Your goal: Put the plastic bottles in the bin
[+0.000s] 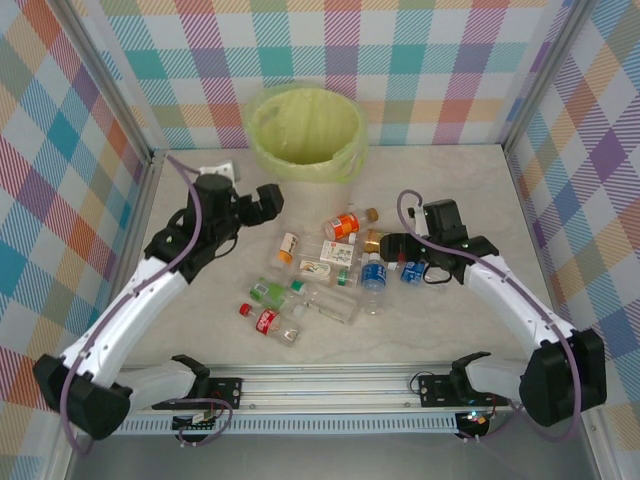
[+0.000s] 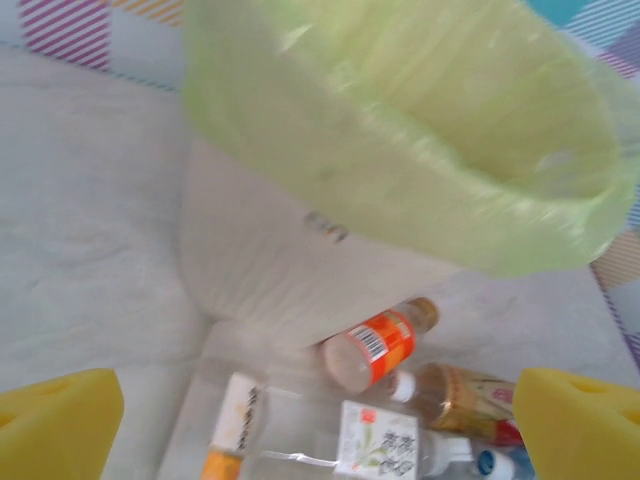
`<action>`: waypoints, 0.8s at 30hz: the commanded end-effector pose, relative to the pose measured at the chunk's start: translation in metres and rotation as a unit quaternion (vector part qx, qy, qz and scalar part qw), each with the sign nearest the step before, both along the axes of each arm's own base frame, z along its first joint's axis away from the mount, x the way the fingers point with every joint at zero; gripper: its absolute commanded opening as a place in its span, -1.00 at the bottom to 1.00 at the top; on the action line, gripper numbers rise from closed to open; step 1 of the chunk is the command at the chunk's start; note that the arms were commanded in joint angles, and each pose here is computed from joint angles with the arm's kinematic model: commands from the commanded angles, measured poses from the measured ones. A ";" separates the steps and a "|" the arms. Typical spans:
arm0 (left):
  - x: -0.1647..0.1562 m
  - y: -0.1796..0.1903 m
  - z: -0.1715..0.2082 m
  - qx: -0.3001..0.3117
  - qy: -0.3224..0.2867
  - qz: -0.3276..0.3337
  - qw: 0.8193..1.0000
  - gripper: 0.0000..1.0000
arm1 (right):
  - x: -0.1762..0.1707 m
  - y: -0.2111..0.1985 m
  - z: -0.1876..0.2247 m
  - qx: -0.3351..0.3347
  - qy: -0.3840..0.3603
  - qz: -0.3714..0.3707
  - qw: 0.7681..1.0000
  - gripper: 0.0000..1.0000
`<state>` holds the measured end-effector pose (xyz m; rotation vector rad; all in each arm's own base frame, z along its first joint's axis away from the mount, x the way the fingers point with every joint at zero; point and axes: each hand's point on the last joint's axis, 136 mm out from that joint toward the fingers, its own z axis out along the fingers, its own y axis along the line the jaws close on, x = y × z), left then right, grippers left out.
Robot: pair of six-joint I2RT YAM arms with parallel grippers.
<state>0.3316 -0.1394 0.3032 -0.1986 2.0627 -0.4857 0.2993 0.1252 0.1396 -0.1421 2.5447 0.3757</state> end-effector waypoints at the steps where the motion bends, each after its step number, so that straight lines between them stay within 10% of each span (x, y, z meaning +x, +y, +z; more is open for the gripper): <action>1: -0.013 0.036 -0.008 -0.022 -0.025 0.073 0.997 1.00 | -0.023 -0.028 -0.031 -0.076 0.102 -0.031 0.991 0.99; 24: -0.015 0.075 -0.090 -0.081 0.060 0.135 0.986 1.00 | -0.042 -0.040 -0.094 -0.110 0.254 -0.037 0.960 0.94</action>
